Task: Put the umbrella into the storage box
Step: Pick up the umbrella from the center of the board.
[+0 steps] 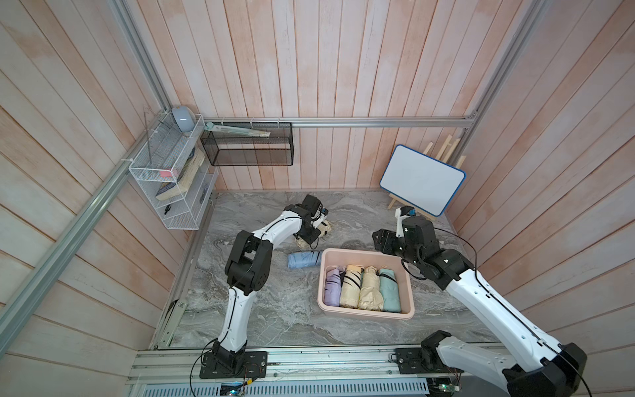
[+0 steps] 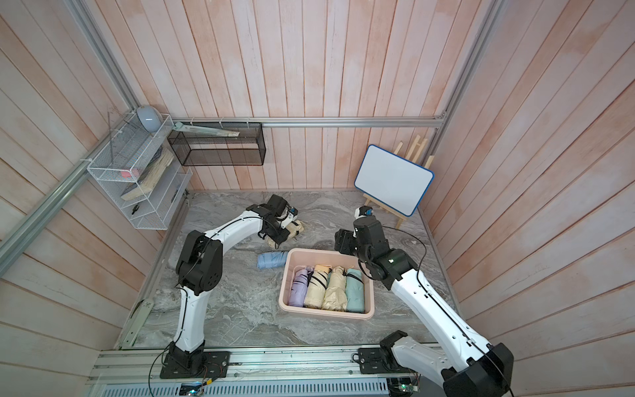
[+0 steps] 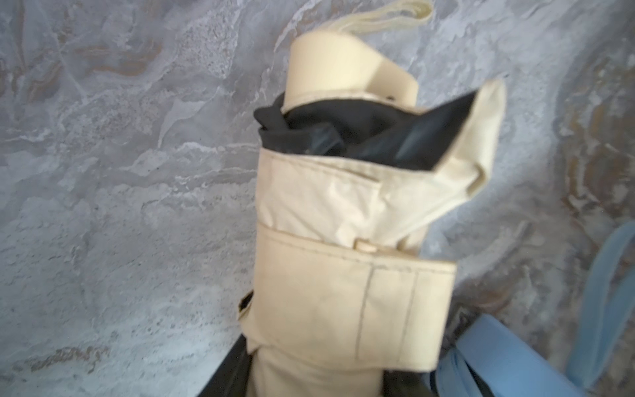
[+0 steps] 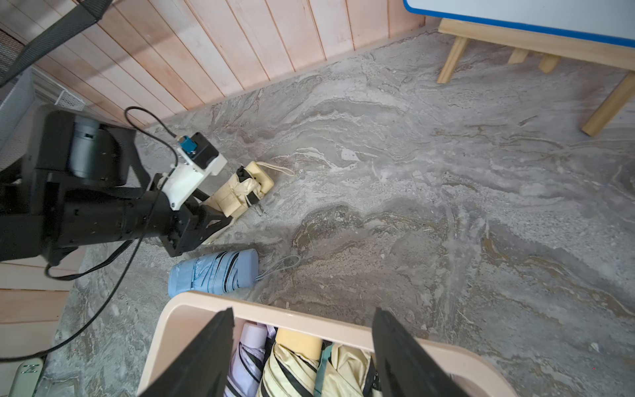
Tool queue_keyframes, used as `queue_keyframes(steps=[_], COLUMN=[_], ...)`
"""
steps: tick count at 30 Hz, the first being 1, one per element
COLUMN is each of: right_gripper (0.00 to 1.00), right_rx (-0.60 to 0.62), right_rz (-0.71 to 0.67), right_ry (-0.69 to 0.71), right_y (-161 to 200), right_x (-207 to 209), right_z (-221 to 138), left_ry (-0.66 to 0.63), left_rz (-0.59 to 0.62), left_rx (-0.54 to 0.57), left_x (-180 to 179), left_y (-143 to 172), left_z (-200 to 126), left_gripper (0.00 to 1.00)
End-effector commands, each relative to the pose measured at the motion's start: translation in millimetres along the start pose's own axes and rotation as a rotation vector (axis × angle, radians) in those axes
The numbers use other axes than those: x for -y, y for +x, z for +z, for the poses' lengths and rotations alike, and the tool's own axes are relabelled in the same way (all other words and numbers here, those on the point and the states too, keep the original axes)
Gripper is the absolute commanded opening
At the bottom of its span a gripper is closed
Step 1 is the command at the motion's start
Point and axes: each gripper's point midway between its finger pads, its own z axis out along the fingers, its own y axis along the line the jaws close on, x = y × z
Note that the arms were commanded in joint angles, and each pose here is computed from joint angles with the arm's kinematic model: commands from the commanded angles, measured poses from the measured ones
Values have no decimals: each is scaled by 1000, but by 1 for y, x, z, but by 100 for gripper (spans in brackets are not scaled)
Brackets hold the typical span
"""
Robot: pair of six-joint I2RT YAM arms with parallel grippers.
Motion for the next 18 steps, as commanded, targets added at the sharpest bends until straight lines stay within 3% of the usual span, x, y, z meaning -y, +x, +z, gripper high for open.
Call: queue_keyframes(steps=[1,10,18], right_gripper=[68,66,64], right_rx=[-1,-24,-13], right_rz=[56,122,155], right_ry=[46,52,74], right_y=[5,15,21], right_x=[13,17,28], right_z=[-2,-3,-15], left_ry=[-64,-46,96], left_rz=[-47,-211,-362], left_rx=[187,388,524], left_x=[-16,-10,46], left_y=[-36,-38,-27], left_z=[-59,-157,-225], left_gripper=[36,33,33])
